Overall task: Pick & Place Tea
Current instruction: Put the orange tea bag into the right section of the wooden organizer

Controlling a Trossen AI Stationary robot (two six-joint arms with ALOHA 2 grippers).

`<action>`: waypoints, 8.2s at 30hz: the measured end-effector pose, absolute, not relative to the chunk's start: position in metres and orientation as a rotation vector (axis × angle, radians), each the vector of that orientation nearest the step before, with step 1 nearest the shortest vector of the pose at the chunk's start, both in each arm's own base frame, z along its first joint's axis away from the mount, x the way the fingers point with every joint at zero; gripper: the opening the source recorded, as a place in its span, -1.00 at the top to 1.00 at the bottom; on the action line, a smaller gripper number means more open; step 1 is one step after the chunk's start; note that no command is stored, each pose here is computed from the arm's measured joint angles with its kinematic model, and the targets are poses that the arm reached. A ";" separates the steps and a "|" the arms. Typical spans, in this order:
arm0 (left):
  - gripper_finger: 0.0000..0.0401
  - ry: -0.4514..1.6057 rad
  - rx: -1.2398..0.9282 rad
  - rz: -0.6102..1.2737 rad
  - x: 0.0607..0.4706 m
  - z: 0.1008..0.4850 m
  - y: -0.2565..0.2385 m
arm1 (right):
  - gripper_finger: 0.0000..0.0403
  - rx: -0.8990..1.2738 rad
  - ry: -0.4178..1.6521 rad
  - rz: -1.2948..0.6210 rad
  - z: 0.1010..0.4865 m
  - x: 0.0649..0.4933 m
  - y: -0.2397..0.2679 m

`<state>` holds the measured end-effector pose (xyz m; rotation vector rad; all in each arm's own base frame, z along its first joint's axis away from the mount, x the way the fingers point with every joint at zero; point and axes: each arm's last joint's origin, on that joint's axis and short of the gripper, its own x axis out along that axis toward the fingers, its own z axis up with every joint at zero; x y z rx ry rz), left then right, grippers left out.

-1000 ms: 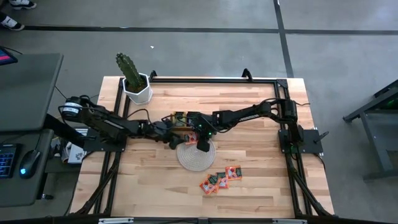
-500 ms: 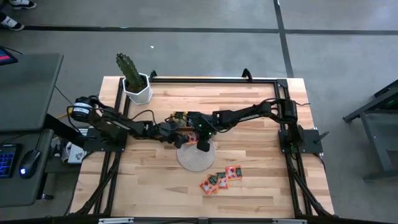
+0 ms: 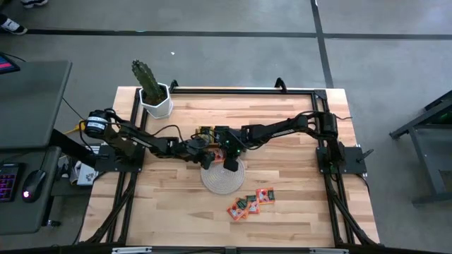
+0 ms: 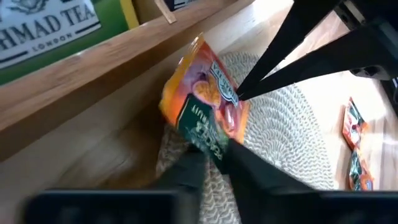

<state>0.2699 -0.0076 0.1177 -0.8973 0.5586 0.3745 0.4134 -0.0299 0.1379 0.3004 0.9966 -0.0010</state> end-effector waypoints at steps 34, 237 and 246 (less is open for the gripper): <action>1.00 0.532 -0.627 0.062 0.282 0.149 -0.013 | 0.99 0.160 0.568 -0.127 0.353 0.296 -0.038; 0.11 0.106 -0.148 0.032 0.224 0.278 0.025 | 0.09 0.522 0.108 -0.578 0.148 0.268 -0.102; 0.11 0.152 -0.155 0.008 0.224 0.274 0.024 | 0.17 0.532 0.135 -0.434 0.183 0.247 -0.108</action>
